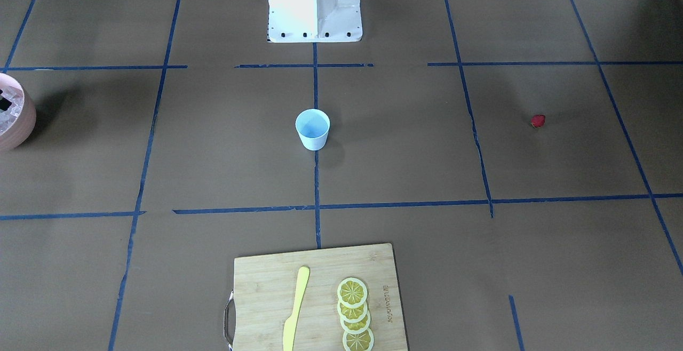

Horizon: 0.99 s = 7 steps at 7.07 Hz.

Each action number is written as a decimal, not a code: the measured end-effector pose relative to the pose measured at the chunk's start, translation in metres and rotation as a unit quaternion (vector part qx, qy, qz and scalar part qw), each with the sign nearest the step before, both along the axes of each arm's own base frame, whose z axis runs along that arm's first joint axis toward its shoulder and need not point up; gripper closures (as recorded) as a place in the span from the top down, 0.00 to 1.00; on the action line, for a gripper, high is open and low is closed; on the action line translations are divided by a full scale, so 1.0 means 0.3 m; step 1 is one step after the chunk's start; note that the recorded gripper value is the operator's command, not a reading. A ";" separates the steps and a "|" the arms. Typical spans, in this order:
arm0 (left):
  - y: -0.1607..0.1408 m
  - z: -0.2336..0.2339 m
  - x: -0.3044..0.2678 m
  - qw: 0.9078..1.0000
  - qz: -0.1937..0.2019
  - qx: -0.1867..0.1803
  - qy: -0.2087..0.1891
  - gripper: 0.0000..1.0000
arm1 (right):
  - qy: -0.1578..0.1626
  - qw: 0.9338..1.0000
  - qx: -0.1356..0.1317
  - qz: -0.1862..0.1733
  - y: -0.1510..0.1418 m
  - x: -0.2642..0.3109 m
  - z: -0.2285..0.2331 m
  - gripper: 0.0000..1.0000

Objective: Put ice and strawberries in cup
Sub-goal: 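Carry the ice cube with the right gripper over the light-blue cup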

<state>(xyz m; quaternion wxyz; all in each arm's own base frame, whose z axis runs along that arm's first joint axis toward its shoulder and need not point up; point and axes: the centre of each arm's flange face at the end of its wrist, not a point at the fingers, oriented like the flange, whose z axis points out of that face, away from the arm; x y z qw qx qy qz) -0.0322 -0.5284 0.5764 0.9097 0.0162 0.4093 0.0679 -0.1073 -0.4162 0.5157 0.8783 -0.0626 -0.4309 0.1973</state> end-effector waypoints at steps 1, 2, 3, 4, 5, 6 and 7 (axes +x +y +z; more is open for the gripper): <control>-0.001 0.001 0.001 1.000 0.000 0.000 0.000 1.00 | -0.027 1.000 0.001 0.008 -0.051 -0.118 -0.165 0.00; -0.002 0.003 0.001 1.000 0.000 -0.001 0.000 1.00 | -0.055 0.998 -0.003 0.010 -0.093 -0.269 -0.340 0.00; -0.002 0.007 0.001 1.000 0.000 -0.002 0.000 1.00 | -0.082 0.997 -0.002 -0.001 -0.104 -0.449 -0.517 0.00; -0.003 0.008 0.001 1.000 0.000 -0.002 0.000 1.00 | -0.101 0.995 -0.001 -0.013 -0.097 -0.636 -0.674 0.00; -0.003 0.008 0.001 1.000 0.000 -0.003 0.000 1.00 | -0.111 0.994 -0.006 -0.018 -0.117 -0.812 -0.806 0.00; -0.004 0.007 0.002 1.000 0.000 -0.003 0.000 1.00 | -0.115 0.993 -0.014 -0.023 -0.159 -0.985 -0.925 0.01; -0.003 0.003 0.002 1.000 0.000 -0.002 0.001 1.00 | -0.115 0.993 -0.020 -0.028 -0.190 -1.135 -1.020 0.02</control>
